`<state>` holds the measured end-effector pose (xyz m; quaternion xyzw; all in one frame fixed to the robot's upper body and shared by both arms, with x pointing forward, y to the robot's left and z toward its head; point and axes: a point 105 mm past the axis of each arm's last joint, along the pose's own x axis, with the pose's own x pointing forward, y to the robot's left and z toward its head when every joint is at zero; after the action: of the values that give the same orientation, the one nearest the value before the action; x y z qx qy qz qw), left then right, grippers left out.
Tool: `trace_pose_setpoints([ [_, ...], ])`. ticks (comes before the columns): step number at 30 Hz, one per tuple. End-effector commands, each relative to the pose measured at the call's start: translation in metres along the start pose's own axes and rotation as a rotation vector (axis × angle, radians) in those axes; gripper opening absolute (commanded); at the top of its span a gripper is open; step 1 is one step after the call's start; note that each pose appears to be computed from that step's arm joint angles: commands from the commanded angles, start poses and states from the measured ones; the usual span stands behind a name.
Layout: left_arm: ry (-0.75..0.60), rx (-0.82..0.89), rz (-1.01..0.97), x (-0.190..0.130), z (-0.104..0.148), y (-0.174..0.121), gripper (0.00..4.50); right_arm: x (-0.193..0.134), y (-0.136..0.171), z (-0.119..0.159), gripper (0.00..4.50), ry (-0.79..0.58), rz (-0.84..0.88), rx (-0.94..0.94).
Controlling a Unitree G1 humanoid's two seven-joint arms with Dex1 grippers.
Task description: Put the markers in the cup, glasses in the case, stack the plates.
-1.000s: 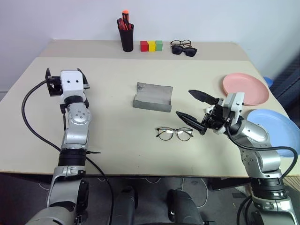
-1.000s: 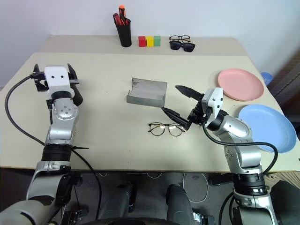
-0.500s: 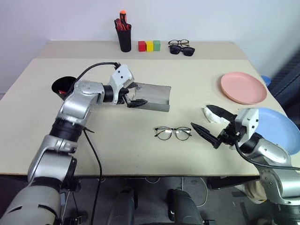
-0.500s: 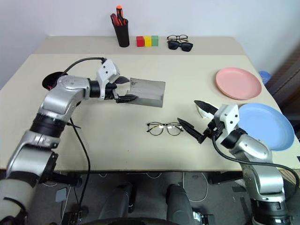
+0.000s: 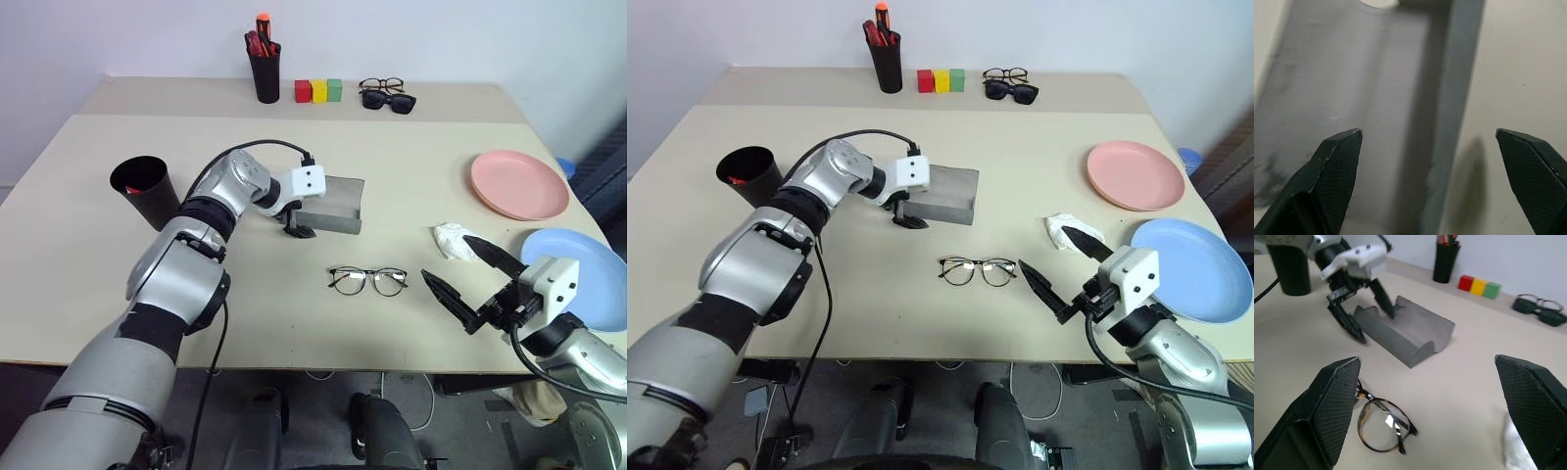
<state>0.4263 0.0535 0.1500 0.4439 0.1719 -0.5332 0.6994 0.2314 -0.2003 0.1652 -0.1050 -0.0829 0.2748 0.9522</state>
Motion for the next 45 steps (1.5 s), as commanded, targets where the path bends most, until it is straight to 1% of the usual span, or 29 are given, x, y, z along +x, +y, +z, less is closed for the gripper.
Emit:
trace_pose_setpoints([
  [1, 0.020, 0.052, 0.035, -0.009, 0.009, 0.011, 2.62, -0.008, -0.002, 0.012, 4.50, -0.040, -0.035, -0.052],
  [3, 0.029, 0.053, 0.021, -0.010, 0.005, 0.010, 1.54, -0.009, -0.002, 0.010, 4.50, -0.037, -0.040, -0.050],
  [5, 0.034, 0.054, 0.011, -0.011, 0.003, 0.009, 0.55, -0.010, -0.002, 0.008, 4.50, -0.037, -0.041, -0.050],
  [6, 0.028, 0.050, -0.003, -0.011, 0.003, 0.007, 0.45, -0.008, -0.003, 0.007, 4.50, -0.039, -0.040, -0.049],
  [11, 0.005, 0.052, -0.059, -0.014, 0.001, 0.000, 0.45, 0.001, -0.006, 0.007, 4.50, -0.052, -0.017, -0.052],
  [15, -0.039, 0.041, -0.108, -0.022, 0.000, -0.004, 0.45, 0.009, -0.007, 0.008, 4.50, -0.059, 0.009, -0.051],
  [19, -0.069, 0.033, -0.164, -0.032, -0.009, -0.011, 0.45, 0.013, -0.008, 0.008, 4.50, -0.062, 0.018, -0.049],
  [21, -0.069, 0.028, -0.172, -0.033, -0.012, -0.013, 0.45, 0.015, -0.009, 0.008, 4.50, -0.064, 0.020, -0.048],
  [24, -0.044, 0.006, -0.131, -0.029, -0.016, -0.010, 0.45, 0.020, -0.010, 0.009, 4.50, -0.071, 0.031, -0.053],
  [25, -0.039, 0.001, -0.119, -0.027, -0.016, -0.009, 0.21, 0.022, -0.011, 0.011, 4.50, -0.074, 0.035, -0.056],
  [32, -0.066, 0.036, -0.113, -0.024, -0.004, -0.008, 0.21, 0.027, -0.013, 0.017, 4.50, -0.079, 0.043, -0.068],
  [38, -0.066, 0.048, -0.130, -0.024, -0.006, -0.011, 0.21, 0.028, -0.010, 0.019, 4.50, -0.078, 0.038, -0.068],
  [42, -0.109, 0.083, -0.130, -0.037, 0.002, -0.007, 0.21, 0.030, -0.008, 0.023, 4.50, -0.079, 0.036, -0.071],
  [45, -0.112, 0.107, -0.168, -0.055, -0.004, -0.011, 0.21, 0.028, -0.010, 0.024, 4.50, -0.075, 0.028, -0.074],
])
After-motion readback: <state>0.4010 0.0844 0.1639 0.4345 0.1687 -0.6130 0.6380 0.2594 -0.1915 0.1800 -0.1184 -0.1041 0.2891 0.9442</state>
